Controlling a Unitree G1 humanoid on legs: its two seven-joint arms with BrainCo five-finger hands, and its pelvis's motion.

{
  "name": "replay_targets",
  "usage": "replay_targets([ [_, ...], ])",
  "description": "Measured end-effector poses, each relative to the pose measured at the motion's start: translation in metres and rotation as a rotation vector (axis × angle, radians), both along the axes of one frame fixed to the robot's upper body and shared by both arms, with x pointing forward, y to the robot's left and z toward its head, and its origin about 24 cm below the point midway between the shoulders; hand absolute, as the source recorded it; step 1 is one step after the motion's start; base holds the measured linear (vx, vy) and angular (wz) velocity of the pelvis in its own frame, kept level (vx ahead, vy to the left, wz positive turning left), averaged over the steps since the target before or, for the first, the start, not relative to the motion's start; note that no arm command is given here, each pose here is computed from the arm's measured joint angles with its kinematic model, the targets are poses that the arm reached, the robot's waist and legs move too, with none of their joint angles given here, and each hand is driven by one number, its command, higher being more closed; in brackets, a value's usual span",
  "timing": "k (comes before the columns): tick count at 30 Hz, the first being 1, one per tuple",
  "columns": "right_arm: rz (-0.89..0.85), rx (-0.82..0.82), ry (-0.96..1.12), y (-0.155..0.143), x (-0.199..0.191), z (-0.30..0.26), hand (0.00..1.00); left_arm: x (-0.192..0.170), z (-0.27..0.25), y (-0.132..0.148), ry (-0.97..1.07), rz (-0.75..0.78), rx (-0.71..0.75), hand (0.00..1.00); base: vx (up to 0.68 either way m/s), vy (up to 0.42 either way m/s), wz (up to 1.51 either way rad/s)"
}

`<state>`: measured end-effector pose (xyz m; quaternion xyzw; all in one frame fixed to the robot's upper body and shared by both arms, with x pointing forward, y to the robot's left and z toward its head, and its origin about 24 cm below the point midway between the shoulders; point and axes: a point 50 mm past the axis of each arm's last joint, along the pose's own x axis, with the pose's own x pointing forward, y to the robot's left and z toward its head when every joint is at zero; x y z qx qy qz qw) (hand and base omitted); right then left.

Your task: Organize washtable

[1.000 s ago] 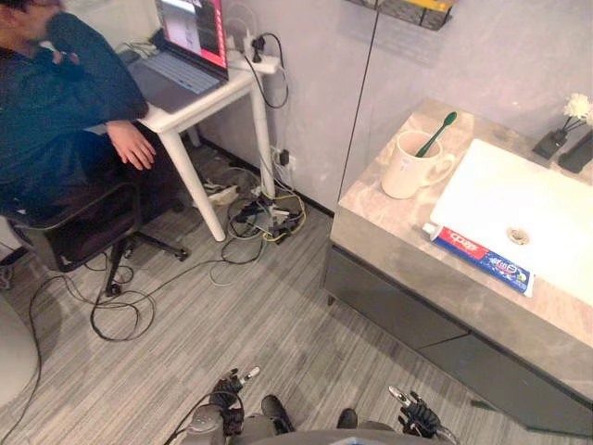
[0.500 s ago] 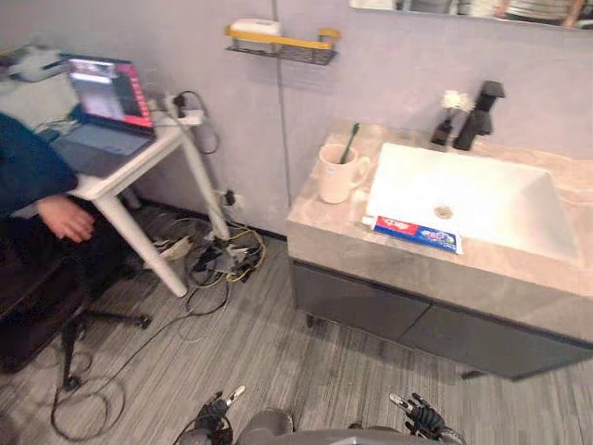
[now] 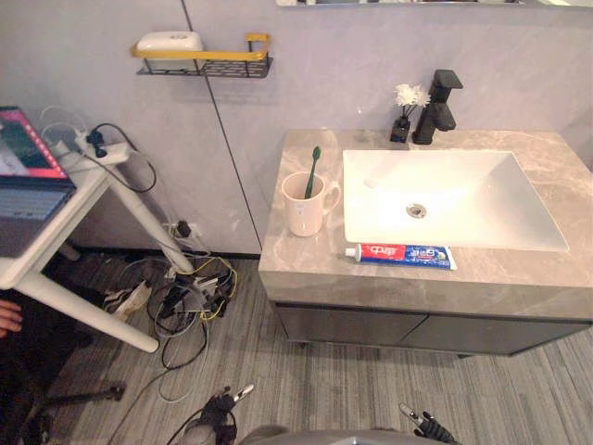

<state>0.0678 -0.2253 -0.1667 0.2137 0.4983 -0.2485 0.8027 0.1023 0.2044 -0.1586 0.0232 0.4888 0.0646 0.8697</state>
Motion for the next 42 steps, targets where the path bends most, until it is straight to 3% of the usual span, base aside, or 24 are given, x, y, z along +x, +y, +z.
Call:
replay_targets([
  [6, -0.016, 0.005, -0.019, 0.002, 0.005, 0.001, 0.00, 0.000, 0.000, 0.000, 0.002, 0.034, -0.013, 0.00, 0.05, -0.103, -0.37],
  [10, -0.038, 0.021, 0.033, 0.007, -0.016, -0.004, 0.00, 0.001, 0.000, 0.001, 0.003, 0.027, -0.023, 0.00, 0.16, -0.172, 0.34],
  [12, -0.060, 0.010, 0.056, 0.003, -0.028, -0.004, 0.00, -0.004, -0.004, -0.014, 0.017, 0.038, -0.068, 0.00, 0.18, -0.182, 0.48],
  [20, 0.059, -0.013, 0.064, 0.000, -0.023, -0.003, 0.00, -0.005, -0.005, -0.024, 0.020, 0.043, -0.096, 0.00, 0.10, -0.112, 0.20],
  [27, 0.114, -0.012, 0.063, 0.004, -0.023, -0.003, 0.00, 0.002, -0.001, -0.011, -0.021, 0.072, -0.067, 0.00, -0.08, 0.010, 0.05],
  [33, 0.106, -0.049, 0.078, -0.009, -0.026, -0.001, 0.00, -0.003, -0.004, -0.015, 0.007, 0.076, -0.080, 0.00, -0.15, 0.078, -0.03],
  [42, 0.089, -0.019, 0.094, 0.002, -0.035, -0.004, 0.00, -0.011, -0.005, -0.007, 0.034, 0.035, -0.047, 0.00, 0.11, 0.085, -0.13],
])
